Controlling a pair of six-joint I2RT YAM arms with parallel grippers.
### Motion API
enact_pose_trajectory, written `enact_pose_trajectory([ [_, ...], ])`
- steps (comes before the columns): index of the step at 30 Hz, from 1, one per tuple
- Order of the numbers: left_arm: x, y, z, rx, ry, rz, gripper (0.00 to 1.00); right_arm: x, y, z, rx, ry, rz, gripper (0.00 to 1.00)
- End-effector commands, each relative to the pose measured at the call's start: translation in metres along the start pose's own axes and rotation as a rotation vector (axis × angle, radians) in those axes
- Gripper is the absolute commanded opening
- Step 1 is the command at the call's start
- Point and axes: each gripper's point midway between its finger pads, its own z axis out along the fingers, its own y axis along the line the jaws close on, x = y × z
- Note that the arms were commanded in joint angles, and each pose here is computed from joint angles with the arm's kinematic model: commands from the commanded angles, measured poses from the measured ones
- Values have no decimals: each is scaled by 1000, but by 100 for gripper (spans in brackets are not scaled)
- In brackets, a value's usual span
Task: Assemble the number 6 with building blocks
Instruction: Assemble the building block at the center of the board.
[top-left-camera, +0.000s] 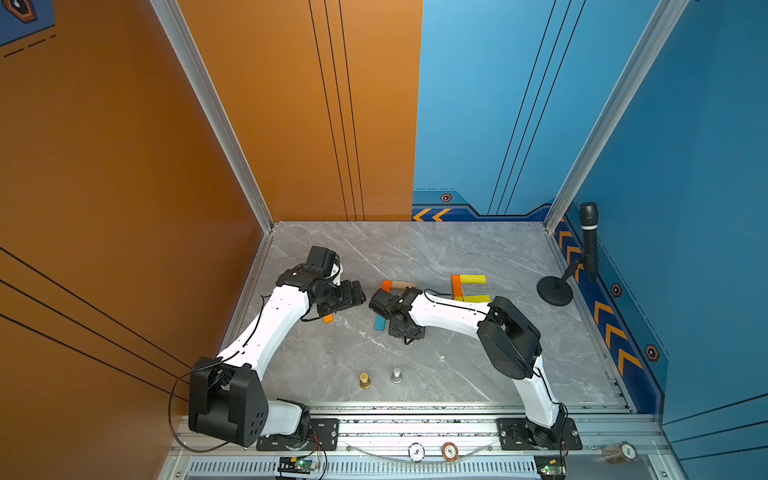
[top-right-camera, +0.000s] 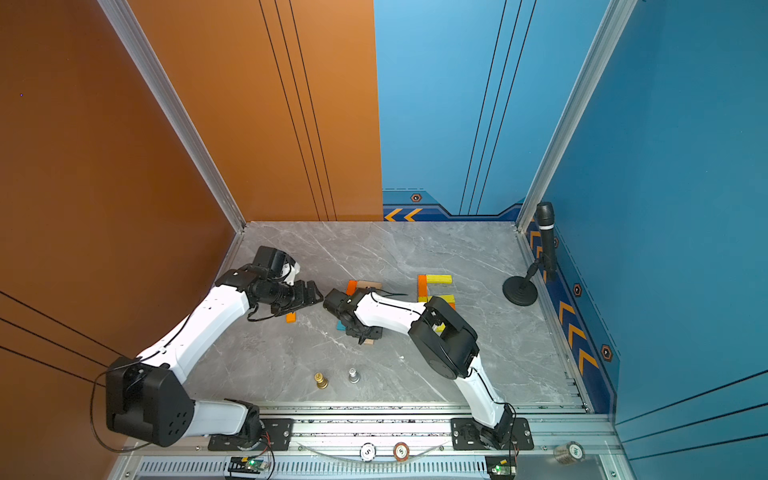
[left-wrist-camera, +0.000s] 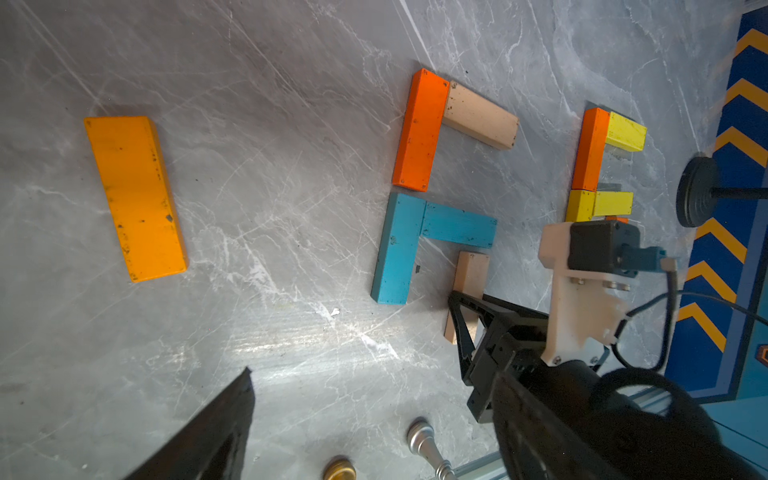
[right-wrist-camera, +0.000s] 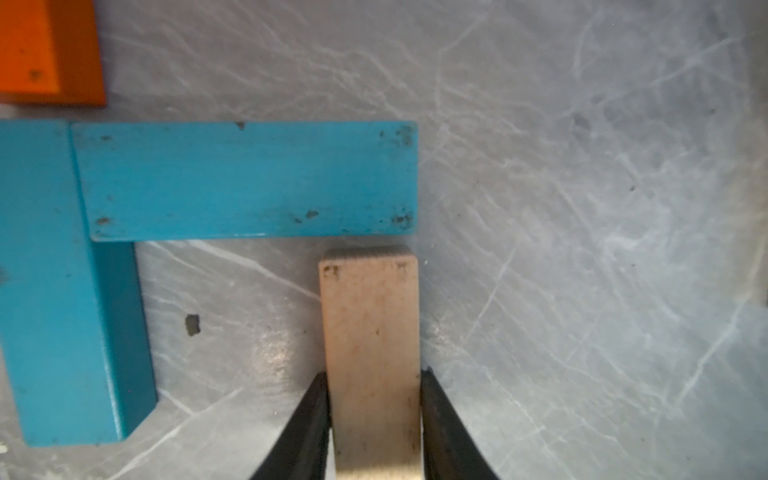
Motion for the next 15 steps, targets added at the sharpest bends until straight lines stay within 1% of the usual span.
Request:
enact_pose_trajectory([
  [1,0,10,-3,-22,-17,-21,90,-12,0,-21,-11,-36,-28,45],
  [2,-1,14,-3,-44,-25,-26,90,-14,0,-25,-15,-49,-39,46],
  [3,-2,19,-2,-65,-30,-31,89,-20,2,-38,-42,-71,-41,47],
  [7,-6,45,0,-200,-47,-45,88,-32,-1,-71,-83,-145,-70,51],
  [11,-8,72,7,-330,-27,-68,88,-38,-15,-93,-126,-218,-73,52],
  [15,-13,90,15,-409,-14,-89,88,-44,-24,-112,-240,-288,-61,51],
])
